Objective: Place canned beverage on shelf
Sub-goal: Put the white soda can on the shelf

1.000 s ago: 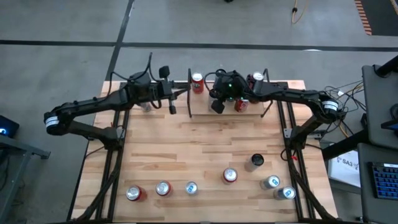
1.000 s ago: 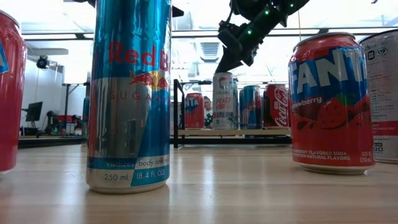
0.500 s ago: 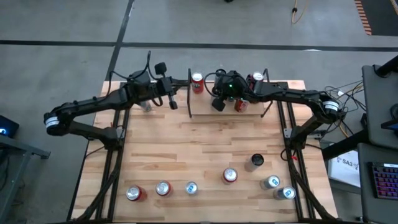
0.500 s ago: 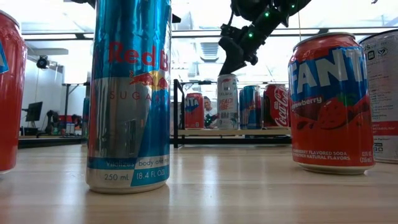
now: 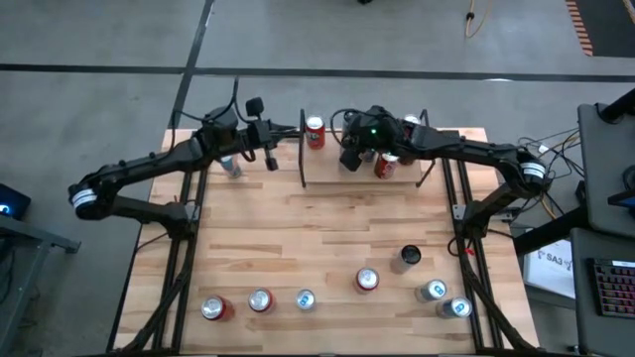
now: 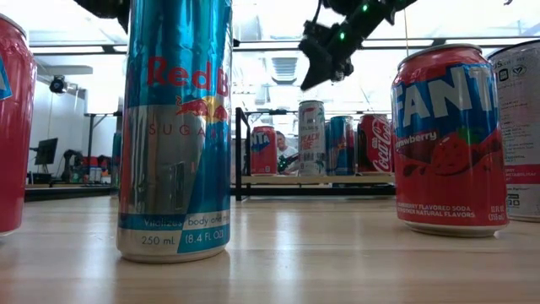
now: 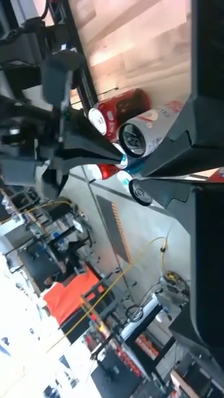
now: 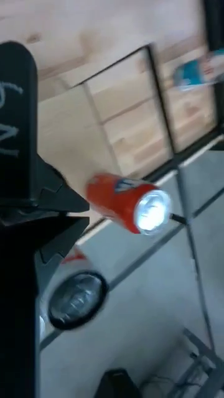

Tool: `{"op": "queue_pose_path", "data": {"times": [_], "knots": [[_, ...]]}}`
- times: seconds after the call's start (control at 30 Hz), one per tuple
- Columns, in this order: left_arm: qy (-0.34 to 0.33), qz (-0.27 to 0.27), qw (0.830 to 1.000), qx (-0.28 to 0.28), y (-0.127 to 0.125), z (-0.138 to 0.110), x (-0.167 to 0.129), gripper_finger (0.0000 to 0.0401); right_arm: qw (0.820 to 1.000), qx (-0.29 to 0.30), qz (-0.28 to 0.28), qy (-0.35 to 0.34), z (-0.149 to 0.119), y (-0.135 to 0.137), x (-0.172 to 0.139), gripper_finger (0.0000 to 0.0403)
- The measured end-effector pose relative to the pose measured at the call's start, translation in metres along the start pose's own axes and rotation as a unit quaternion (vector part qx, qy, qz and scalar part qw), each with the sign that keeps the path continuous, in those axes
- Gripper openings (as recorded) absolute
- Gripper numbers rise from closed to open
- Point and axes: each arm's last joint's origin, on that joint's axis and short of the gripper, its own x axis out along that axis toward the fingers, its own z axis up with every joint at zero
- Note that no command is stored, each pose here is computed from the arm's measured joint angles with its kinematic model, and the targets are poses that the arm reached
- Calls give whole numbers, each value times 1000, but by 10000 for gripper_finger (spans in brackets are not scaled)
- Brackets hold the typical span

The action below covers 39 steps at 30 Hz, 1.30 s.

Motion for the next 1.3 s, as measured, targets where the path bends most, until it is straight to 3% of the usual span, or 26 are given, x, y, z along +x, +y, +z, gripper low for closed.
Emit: {"op": "queue_pose_path", "data": {"times": [0.3, 0.43, 0.57, 1.3], "knots": [[-28, 32, 999, 14, -9, -20, -23, 0, 995, 46, 87, 6, 2, 3, -8, 12], [-53, 55, 996, 45, -12, -26, -33, 0, 994, 55, 92, 25, -2, 7, -7, 12], [-81, 80, 991, 67, -7, -14, -43, 0, 993, 58, 98, 30, -4, 11, -7, 12], [-65, 86, 992, 69, -4, -15, -46, 0, 990, 58, 104, 72, -20, 15, -2, 12]]}}
